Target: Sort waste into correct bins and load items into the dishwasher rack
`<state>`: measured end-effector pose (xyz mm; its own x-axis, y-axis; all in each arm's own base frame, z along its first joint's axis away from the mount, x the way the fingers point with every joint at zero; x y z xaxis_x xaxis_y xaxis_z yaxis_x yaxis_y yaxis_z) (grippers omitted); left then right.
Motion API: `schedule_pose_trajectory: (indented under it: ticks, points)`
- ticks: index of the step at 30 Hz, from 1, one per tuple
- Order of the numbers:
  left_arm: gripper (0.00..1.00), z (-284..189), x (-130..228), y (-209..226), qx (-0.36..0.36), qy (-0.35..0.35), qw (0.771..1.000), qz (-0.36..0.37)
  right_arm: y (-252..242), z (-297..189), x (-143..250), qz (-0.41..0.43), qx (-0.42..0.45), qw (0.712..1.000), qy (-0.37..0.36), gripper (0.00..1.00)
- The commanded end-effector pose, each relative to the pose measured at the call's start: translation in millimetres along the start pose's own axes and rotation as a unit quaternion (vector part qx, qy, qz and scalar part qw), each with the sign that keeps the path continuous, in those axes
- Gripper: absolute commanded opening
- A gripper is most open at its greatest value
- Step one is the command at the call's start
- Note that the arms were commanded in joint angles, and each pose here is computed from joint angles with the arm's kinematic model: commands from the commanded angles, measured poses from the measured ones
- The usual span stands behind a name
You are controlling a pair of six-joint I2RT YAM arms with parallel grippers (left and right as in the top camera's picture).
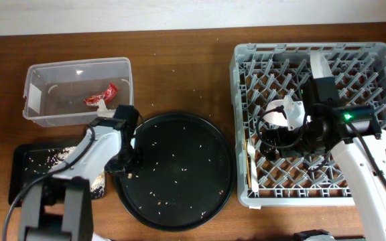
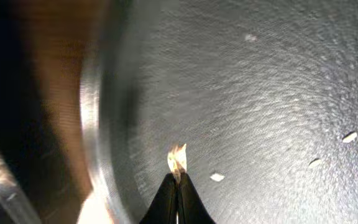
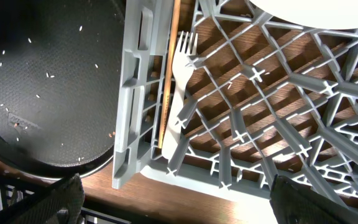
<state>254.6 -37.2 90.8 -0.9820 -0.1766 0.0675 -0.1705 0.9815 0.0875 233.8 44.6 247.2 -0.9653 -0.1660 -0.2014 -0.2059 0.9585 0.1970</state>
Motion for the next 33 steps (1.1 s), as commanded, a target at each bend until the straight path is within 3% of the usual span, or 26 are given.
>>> schedule_pose_trajectory:
  ticks: [1,10,12,15,16,23,27,31,33]
  points:
    - [0.01,-36.2,-9.1,29.4,0.002,-0.068,0.994,-0.09,0.4,1.1,0.5,-0.006,0.006,1.0,0.003,0.98]
    - [0.02,-52.6,-10.4,107.6,0.01,-0.102,0.966,-0.238,0.5,1.1,0.5,-0.006,0.005,1.0,0.003,0.98]
    - [0.13,-52.1,-10.7,115.6,0.009,-0.103,0.962,-0.253,0.5,1.1,0.5,-0.006,0.005,1.0,0.003,0.98]
    - [0.47,-51.5,-10.2,122.5,0.008,-0.103,0.957,-0.273,0.4,1.1,0.5,-0.006,0.006,1.0,0.003,0.98]
    - [0.51,-51.5,-10.0,123.0,0.008,-0.103,0.956,-0.274,0.5,1.1,0.5,-0.006,0.005,1.0,0.003,0.98]
    - [0.55,-58.3,-10.9,117.2,0.036,-0.098,0.958,-0.268,0.5,1.1,0.5,-0.006,0.005,1.0,0.003,0.98]
    - [0.58,-89.5,-20.7,90.9,0.069,-0.14,0.972,-0.174,0.4,1.1,-2.7,0.008,0.005,1.0,-0.006,0.98]
    - [0.74,-129.6,-27.0,28.6,0.083,-0.202,0.976,0.007,6.8,-2.1,-21.5,0.009,-0.027,0.998,-0.059,0.98]
    - [0.82,-143.9,-26.2,11.9,0.09,-0.217,0.971,0.044,8.2,-9.7,-30.7,0.008,-0.028,0.996,-0.085,0.98]
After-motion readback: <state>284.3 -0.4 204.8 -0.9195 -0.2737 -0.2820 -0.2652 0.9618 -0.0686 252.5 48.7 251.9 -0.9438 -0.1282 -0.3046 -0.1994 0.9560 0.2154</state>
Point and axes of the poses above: each gripper's point midway between its finger pads, its own z axis out along the fingers, its own y axis along the line the jaws close on, x = y × z, the point moved 7 cm from there along -z, back along the fingers, and after that the axes turned 4 degrees about -z, right-handed, at the moved point
